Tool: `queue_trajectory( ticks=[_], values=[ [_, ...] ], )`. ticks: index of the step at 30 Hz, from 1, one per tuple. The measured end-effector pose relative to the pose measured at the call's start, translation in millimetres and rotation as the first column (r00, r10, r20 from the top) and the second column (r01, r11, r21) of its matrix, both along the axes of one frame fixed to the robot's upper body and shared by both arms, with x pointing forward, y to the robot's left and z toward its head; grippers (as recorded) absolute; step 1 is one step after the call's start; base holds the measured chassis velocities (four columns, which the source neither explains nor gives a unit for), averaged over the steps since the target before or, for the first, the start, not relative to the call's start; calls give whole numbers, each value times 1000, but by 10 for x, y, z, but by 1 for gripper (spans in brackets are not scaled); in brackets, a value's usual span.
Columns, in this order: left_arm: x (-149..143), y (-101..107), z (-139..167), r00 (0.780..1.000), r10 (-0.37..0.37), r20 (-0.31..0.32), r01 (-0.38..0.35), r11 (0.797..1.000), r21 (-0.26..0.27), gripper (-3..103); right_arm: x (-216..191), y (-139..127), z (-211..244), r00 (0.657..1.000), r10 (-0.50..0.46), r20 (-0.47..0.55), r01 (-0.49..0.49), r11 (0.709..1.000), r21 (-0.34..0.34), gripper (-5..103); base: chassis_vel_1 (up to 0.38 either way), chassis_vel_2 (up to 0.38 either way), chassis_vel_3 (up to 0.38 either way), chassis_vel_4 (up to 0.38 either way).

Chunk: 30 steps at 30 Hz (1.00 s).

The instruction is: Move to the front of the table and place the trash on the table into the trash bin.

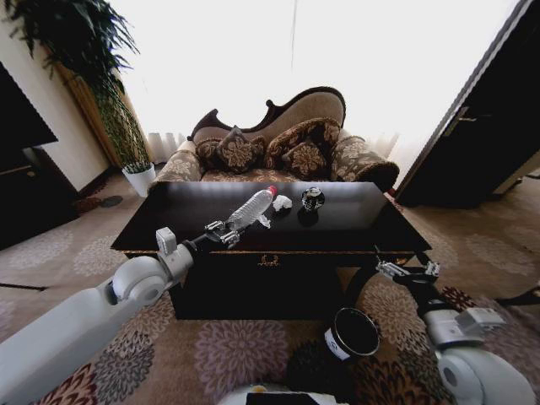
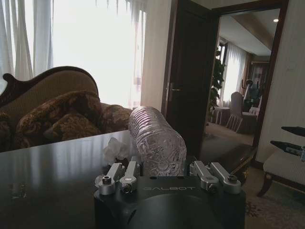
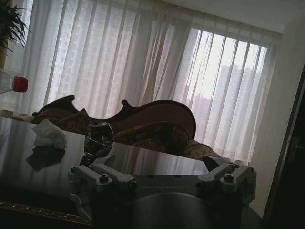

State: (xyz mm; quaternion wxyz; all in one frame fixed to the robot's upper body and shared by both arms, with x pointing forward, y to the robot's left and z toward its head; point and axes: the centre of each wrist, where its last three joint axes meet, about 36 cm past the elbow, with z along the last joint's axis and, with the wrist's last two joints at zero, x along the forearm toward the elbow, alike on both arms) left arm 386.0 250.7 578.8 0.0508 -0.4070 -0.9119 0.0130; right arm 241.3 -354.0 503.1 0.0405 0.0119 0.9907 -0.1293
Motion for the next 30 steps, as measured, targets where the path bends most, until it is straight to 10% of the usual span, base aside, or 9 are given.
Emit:
queue_trajectory(
  ticks=[11, 16, 22, 30],
  values=[
    [-207, -322, -33, 991, -113, -75, 111, 993, -33, 40, -48, 4, -94, 994, 92, 67, -59, 919, -390, 100, 0, 0, 0, 0],
    [-311, -576, -25, 970, -196, -145, 187, 979, -77, 40, -25, -50, -141, 988, 130, 78, -61, 813, -579, 100, 0, 0, 0, 0],
    [-427, -761, -138, 944, -249, -218, 230, 967, -111, 40, 8, -111, -184, 985, 149, 89, -47, 720, -693, 100, 0, 0, 0, 0],
    [-426, -889, -174, 931, -283, -232, 259, 958, -126, 40, 14, -108, -193, 979, 178, 100, -45, 667, -744, 100, 0, 0, 0, 0]
  ],
)
